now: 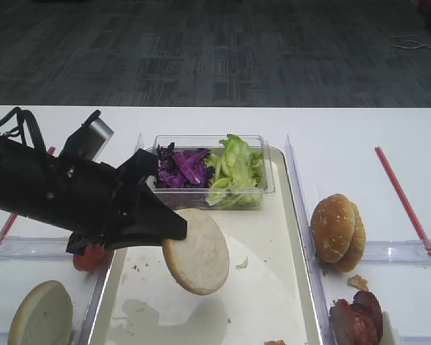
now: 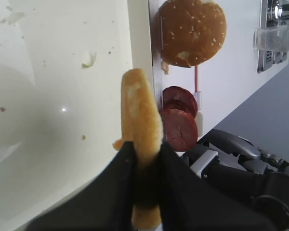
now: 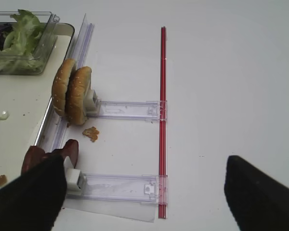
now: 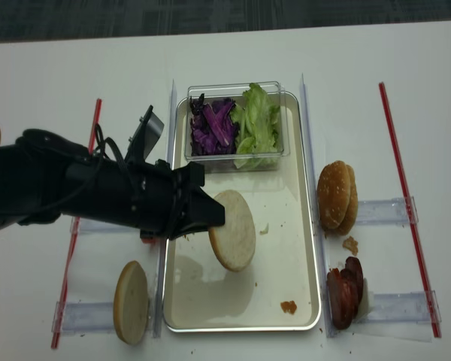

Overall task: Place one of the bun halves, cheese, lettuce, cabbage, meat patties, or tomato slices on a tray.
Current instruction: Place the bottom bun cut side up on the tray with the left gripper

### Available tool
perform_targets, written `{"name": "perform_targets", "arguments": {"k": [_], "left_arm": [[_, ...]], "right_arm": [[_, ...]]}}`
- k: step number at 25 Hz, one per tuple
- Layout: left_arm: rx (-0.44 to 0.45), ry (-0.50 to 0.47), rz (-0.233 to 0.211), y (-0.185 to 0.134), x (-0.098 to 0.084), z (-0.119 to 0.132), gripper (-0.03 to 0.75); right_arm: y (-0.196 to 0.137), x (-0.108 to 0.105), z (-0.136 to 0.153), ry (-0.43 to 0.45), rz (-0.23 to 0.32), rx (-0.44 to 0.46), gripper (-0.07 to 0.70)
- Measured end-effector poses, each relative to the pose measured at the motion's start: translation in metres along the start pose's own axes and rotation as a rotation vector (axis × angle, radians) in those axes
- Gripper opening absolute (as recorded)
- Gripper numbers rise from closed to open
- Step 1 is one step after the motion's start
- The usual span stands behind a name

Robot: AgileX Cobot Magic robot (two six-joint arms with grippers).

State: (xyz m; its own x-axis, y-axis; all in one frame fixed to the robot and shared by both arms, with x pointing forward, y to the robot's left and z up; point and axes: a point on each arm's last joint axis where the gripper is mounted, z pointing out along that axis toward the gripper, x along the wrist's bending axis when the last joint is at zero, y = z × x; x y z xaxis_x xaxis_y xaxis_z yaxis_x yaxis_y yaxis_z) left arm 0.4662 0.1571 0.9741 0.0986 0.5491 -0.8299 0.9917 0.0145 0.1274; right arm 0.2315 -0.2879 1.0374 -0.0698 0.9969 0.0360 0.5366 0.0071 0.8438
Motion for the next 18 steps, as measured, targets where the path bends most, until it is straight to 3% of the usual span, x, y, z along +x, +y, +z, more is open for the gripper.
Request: {"name": "perform_targets", "arguments": {"k": [18], "left_arm": [[0.055,-0.015,-0.021,0.003,0.023,0.030,0.095]], "right_arm": [[0.000,0.000,0.000,0.000,0.000,0.000,0.693]]}}
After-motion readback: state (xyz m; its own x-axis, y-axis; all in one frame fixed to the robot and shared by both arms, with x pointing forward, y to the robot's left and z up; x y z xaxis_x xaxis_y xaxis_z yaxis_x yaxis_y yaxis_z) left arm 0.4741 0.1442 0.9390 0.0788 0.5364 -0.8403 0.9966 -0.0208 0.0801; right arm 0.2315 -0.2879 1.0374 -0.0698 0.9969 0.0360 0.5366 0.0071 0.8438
